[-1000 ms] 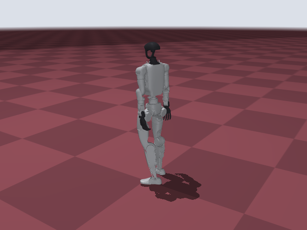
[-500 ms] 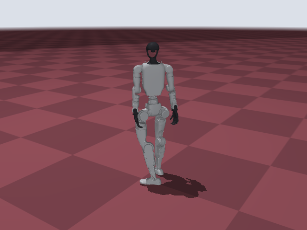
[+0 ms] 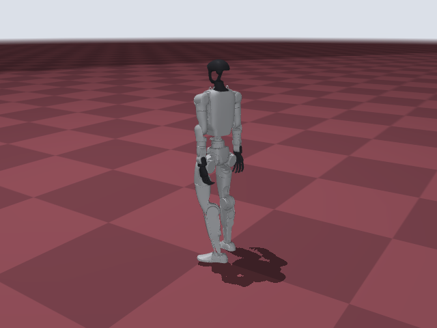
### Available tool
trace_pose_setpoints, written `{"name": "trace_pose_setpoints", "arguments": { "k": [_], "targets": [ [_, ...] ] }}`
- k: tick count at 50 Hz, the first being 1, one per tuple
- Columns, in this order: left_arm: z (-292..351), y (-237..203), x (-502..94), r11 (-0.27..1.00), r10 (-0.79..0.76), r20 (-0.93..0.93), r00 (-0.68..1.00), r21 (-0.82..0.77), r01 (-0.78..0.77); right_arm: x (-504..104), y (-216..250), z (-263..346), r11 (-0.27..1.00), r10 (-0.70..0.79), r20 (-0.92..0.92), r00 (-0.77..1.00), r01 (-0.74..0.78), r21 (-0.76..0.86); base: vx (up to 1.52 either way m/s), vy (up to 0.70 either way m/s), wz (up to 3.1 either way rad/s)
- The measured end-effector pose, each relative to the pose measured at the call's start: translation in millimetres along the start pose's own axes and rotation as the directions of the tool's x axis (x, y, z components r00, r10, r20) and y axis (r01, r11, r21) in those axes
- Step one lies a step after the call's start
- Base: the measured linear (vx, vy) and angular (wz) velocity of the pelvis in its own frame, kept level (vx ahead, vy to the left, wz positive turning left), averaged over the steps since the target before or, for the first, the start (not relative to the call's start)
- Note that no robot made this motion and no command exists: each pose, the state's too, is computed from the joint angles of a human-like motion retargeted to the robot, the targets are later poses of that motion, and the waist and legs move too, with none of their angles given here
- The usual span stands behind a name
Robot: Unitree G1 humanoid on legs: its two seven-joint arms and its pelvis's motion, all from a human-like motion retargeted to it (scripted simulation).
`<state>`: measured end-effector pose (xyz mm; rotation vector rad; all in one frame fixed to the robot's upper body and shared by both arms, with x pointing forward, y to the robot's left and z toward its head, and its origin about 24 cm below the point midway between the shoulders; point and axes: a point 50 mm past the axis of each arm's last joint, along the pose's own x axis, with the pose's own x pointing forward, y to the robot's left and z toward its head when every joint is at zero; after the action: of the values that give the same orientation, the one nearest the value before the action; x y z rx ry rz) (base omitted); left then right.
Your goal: In place motions
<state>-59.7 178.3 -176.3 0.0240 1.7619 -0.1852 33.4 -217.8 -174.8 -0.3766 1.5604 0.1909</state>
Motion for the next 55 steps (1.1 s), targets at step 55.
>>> {"name": "trace_pose_setpoints", "arguments": {
  "k": [55],
  "targets": [
    [2,20,-5,0.993,0.118,-0.049,0.992,0.013,-0.118,1,14,-17,0.999,0.036,-0.005,0.999,-0.036,0.002,0.03,0.05,0.4]
  ]
}}
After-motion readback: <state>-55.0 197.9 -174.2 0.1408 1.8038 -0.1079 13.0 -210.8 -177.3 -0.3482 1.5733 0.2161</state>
